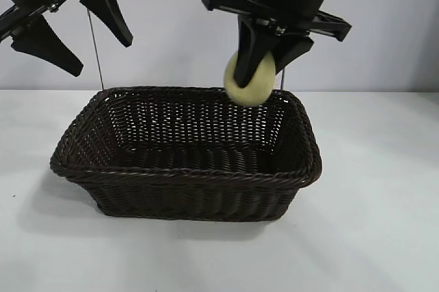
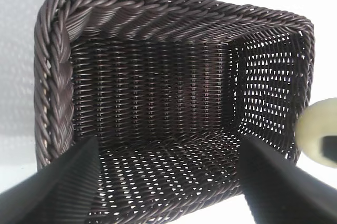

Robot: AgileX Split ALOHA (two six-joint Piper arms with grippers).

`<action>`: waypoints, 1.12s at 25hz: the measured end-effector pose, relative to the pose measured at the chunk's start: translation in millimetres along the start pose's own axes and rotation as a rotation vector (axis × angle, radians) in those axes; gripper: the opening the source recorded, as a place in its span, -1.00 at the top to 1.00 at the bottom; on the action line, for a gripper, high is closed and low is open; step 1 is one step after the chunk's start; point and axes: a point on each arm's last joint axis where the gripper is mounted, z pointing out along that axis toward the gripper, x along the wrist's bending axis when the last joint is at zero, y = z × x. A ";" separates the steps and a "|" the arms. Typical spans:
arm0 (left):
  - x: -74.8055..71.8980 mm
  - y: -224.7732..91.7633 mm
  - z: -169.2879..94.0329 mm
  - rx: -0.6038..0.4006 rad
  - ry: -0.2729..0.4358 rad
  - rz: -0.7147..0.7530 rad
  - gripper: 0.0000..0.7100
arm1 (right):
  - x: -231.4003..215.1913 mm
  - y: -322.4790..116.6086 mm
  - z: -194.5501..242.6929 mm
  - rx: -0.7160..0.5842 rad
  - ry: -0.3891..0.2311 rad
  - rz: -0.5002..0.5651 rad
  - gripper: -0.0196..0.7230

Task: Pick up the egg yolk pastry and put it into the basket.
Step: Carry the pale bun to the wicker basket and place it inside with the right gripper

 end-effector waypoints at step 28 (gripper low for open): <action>-0.1 -0.2 0.0 0.002 -0.001 0.000 -0.50 | 5.0 14.0 49.7 0.061 0.015 0.006 -0.62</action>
